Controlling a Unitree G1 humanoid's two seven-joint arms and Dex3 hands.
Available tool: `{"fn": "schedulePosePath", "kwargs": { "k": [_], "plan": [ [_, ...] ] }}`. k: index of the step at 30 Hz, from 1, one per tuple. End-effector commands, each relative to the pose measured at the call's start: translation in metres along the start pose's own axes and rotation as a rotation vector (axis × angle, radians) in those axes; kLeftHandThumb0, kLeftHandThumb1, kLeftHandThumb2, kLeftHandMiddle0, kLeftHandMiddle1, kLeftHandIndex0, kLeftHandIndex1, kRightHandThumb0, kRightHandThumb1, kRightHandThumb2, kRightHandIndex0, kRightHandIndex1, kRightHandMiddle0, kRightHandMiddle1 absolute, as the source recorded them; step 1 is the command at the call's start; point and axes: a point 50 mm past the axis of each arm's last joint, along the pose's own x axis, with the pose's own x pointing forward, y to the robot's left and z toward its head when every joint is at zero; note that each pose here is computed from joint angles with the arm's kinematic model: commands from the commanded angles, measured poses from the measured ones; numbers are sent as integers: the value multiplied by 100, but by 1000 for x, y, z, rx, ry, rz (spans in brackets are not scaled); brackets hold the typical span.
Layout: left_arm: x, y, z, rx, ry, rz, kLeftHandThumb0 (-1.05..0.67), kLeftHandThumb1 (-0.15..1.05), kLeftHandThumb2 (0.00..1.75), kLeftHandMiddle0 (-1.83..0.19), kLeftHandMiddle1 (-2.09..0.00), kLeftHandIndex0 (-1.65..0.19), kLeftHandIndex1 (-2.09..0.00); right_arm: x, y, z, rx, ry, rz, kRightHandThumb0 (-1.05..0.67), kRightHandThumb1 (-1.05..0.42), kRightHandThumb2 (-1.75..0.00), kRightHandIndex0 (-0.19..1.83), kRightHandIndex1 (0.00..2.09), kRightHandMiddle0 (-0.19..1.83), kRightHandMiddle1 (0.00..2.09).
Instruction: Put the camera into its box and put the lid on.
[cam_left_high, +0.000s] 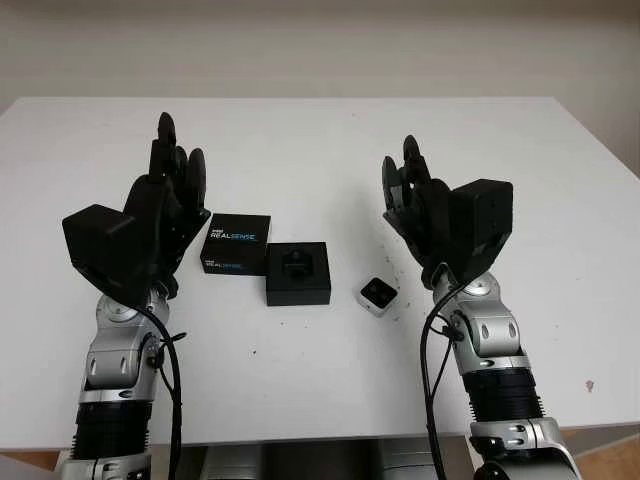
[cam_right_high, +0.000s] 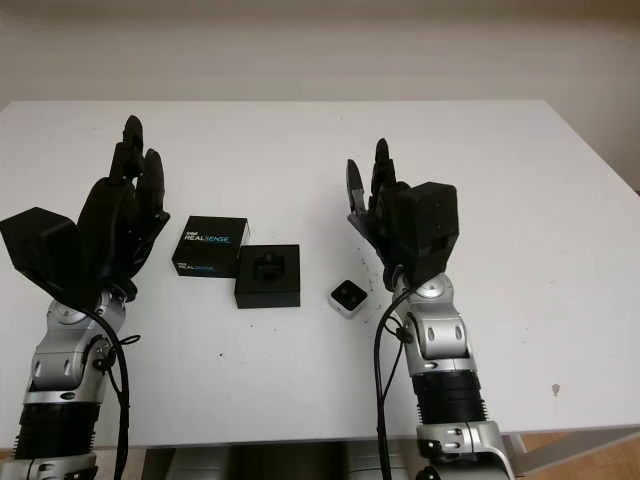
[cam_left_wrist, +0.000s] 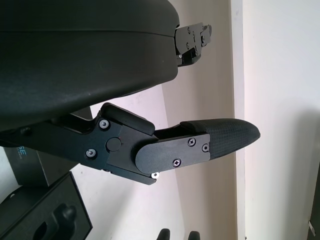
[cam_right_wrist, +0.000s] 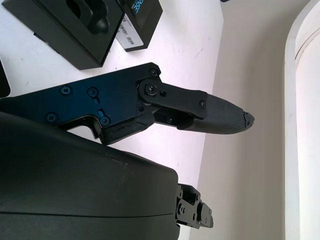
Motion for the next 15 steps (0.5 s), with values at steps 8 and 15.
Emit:
{"fn": "schedulePosePath", "kwargs": {
  "k": [8,15],
  "plan": [
    [-4,-6,-5,4,15,-6,-76,105,65,19,0,19,0,-2,-4,-2,-11,5,2,-71,-105,-62,-19,0,-19,0],
    [-5,-7,-7,-2,13,5,-77,105,65,19,0,19,0,-3,-27,16,-50,-64,34,-68,-105,-43,-17,1,-16,2]
  ]
}}
